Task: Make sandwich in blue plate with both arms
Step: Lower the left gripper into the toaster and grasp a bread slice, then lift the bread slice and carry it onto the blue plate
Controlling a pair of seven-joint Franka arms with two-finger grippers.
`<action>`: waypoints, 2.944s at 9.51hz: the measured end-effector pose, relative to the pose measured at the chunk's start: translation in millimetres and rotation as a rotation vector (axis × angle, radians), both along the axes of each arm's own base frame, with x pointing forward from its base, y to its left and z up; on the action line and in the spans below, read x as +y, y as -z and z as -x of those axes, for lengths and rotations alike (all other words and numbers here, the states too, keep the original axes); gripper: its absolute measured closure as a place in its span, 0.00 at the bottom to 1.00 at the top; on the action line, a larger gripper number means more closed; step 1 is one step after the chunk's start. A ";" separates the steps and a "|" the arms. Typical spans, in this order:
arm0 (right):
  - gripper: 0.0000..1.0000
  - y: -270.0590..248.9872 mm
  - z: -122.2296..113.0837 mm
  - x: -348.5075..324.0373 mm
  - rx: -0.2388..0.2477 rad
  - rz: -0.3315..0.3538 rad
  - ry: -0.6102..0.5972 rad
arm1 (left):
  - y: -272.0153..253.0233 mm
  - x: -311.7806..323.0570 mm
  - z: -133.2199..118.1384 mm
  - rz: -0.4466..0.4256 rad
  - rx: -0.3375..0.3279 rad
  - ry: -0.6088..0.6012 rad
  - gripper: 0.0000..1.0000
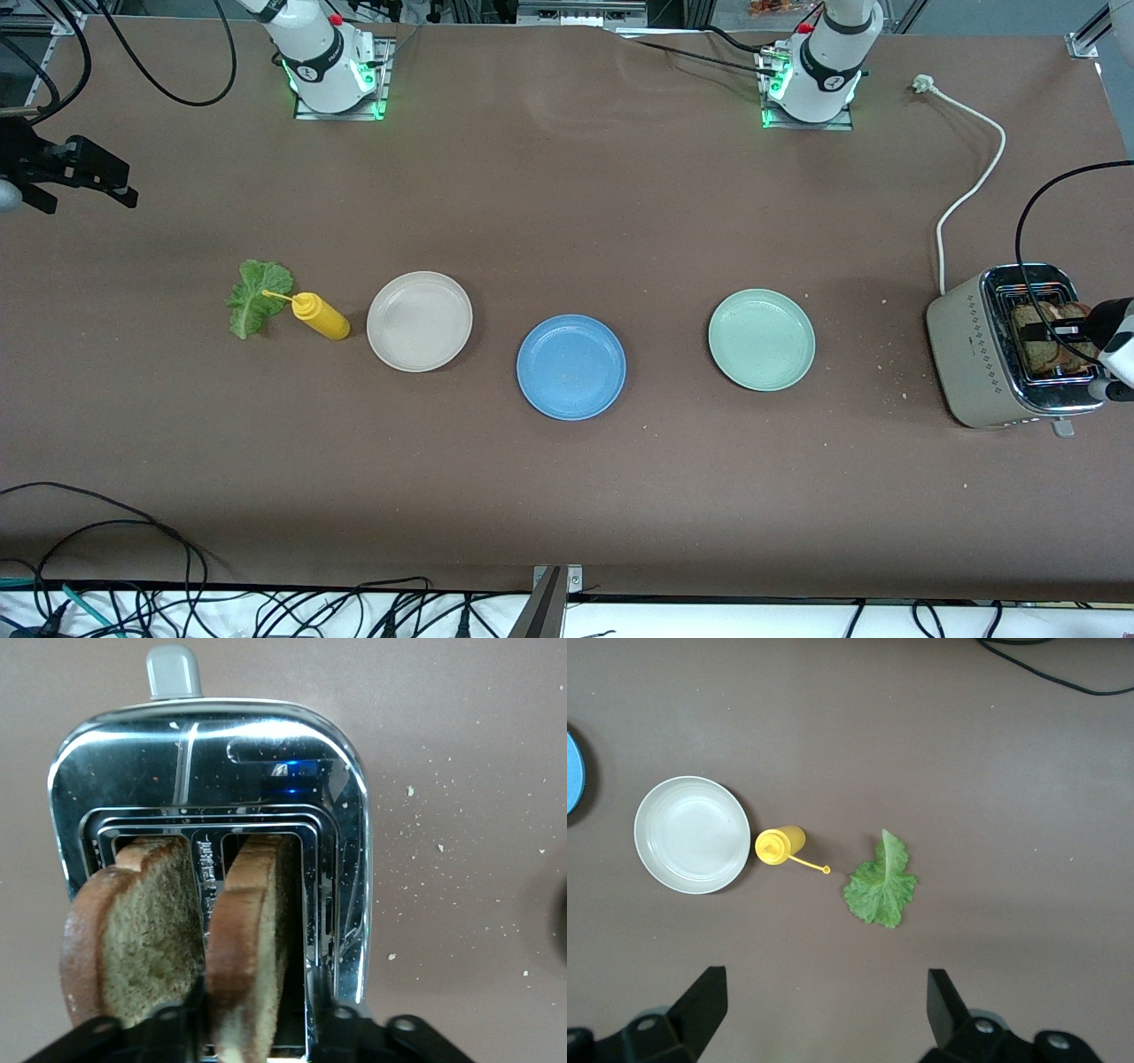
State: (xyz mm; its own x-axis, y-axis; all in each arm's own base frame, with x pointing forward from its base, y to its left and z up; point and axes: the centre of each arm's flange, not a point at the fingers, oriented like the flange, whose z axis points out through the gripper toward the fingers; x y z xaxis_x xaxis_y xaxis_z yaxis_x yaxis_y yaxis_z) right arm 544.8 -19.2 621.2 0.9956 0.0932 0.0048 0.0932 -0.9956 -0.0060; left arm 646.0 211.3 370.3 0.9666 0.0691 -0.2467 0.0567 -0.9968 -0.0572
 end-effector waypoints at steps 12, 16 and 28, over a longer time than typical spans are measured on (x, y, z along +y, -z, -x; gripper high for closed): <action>0.00 0.0 -0.2 0.5 0.000 0.000 -0.001 | -168.1 -35.1 25.3 0.072 -0.045 0.067 0.91; 0.00 -0.2 -0.3 0.5 -0.001 0.000 -0.001 | -183.8 -114.9 31.7 0.286 -0.007 -0.126 0.91; 0.00 -0.4 -0.5 0.4 -0.001 0.000 0.000 | -2.1 -527.6 31.2 0.644 -0.168 -0.569 0.91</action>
State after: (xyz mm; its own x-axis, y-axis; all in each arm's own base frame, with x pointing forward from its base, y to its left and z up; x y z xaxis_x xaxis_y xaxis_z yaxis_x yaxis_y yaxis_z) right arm 545.4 -18.8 621.6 0.9956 0.0936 0.0060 0.0937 -0.9956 -0.0058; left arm 614.8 -316.3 372.4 0.8551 0.4480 -0.2612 0.5121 -0.6502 0.5612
